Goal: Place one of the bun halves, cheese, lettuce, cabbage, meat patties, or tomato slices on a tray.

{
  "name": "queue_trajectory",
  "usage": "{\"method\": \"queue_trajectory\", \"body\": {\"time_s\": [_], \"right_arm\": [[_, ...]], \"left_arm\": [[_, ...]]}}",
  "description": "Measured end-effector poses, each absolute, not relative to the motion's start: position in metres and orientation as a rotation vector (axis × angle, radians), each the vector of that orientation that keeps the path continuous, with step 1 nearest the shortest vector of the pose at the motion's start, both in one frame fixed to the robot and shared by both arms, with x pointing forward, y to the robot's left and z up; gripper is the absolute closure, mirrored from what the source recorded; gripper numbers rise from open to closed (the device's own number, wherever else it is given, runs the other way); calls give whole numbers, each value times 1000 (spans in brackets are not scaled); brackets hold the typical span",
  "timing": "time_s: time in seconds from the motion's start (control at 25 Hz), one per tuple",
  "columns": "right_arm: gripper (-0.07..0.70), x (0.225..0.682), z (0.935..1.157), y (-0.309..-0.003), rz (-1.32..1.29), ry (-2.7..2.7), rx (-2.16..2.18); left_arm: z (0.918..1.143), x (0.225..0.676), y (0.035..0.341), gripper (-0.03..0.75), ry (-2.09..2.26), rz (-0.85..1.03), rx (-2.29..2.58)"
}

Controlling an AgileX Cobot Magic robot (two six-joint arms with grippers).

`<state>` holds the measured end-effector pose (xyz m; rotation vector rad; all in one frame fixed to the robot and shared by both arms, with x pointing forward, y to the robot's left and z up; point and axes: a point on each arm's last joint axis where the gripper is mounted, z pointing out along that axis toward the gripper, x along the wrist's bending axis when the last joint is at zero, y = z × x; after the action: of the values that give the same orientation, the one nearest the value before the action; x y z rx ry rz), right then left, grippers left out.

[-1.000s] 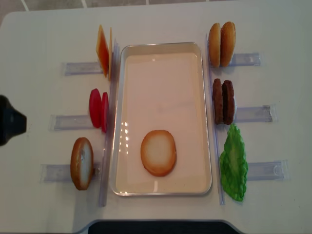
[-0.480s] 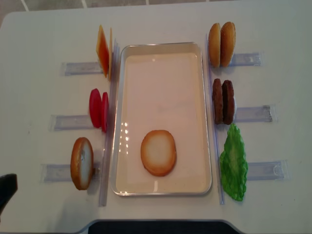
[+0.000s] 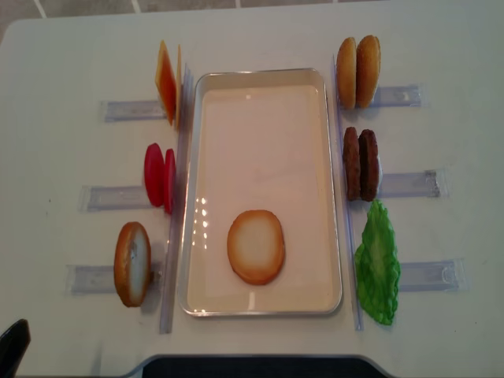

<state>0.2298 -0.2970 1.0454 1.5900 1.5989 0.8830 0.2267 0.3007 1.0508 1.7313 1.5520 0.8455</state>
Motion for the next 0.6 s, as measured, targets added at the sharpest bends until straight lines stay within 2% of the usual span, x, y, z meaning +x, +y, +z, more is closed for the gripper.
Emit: {"method": "queue_trajectory", "body": {"time_s": [0.12, 0.6], "right_arm": [[94, 230, 1045, -297, 883, 1599, 1590], [94, 230, 1045, -297, 878, 1597, 1589]], "left_arm": [[1044, 223, 301, 170, 1539, 860, 1719], [1041, 232, 299, 171, 1483, 892, 1693]]}}
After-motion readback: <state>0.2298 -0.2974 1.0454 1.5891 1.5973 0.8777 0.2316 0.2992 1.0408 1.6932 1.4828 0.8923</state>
